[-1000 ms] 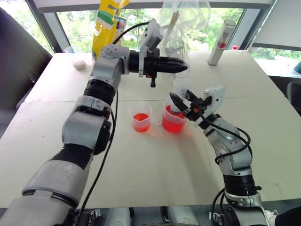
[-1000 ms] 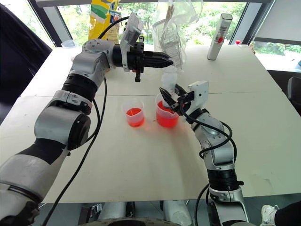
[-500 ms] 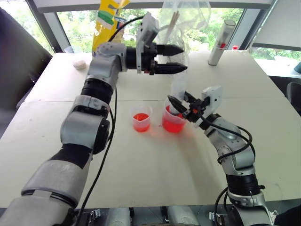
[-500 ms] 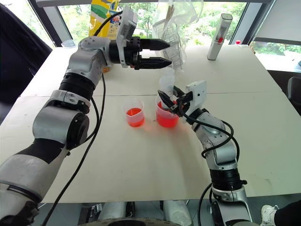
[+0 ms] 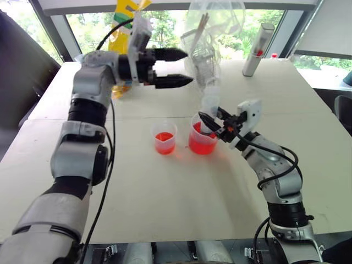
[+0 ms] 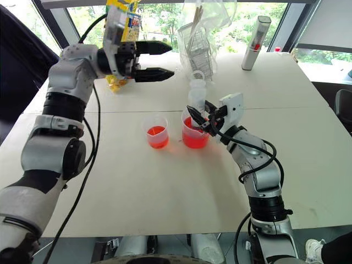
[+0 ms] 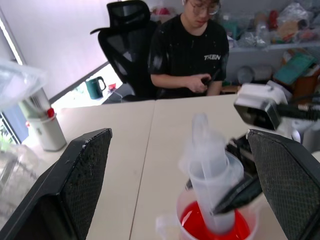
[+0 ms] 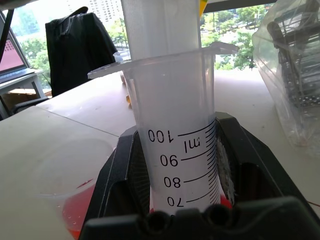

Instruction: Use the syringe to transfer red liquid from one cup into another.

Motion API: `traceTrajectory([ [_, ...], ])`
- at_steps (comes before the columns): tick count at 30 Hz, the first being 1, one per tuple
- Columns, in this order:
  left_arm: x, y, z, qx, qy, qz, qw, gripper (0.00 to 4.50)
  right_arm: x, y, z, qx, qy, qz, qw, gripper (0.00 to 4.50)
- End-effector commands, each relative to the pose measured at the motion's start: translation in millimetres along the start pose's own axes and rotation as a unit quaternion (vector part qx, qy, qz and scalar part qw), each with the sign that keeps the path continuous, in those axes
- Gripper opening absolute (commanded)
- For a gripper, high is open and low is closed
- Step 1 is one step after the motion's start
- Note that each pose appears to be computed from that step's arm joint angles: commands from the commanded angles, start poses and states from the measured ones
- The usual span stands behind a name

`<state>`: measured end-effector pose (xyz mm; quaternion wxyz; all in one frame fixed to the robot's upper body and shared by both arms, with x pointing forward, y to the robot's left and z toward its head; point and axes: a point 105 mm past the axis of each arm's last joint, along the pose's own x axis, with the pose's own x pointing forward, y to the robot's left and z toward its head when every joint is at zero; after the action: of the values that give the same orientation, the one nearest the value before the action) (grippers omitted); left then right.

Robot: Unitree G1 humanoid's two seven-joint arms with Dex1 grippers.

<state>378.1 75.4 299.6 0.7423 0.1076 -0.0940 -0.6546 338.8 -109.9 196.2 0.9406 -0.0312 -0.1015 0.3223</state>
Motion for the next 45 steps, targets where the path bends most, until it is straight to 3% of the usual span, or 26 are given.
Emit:
traceTrajectory([
  [1, -10, -3, 12, 0.024, 0.006, 0.003, 1.0, 4.44, 2, -1, 47, -0.035, -0.066, 0.001, 0.997, 1.41],
  [6, -28, -1, 13, 0.023, 0.018, 0.032, 0.999, 4.44, 14, 12, 92, -0.056, -0.11, 0.046, 0.991, 1.41],
  [10, -37, -1, 16, 0.025, 0.02, 0.05, 0.998, 4.44, 34, 39, 107, -0.013, -0.131, 0.108, 0.985, 1.41],
  [13, -42, -2, 18, 0.022, 0.019, 0.059, 0.998, 4.44, 50, 55, 101, 0.021, -0.131, 0.133, 0.982, 1.41],
  [19, -52, -10, 24, 0.023, 0.021, 0.071, 0.997, 4.44, 72, 82, 62, 0.055, -0.106, 0.165, 0.979, 1.41],
  [27, -56, -12, 38, 0.022, 0.003, 0.078, 0.997, 4.44, 74, 90, 37, 0.055, -0.086, 0.177, 0.979, 1.41],
  [38, -33, -10, 66, 0.026, -0.06, 0.045, 0.997, 4.44, 74, 95, 14, 0.061, -0.052, 0.181, 0.98, 1.41],
  [45, -44, -13, 41, 0.044, 0.015, 0.045, 0.998, 4.44, 75, 89, 7, 0.068, -0.044, 0.168, 0.982, 1.41],
])
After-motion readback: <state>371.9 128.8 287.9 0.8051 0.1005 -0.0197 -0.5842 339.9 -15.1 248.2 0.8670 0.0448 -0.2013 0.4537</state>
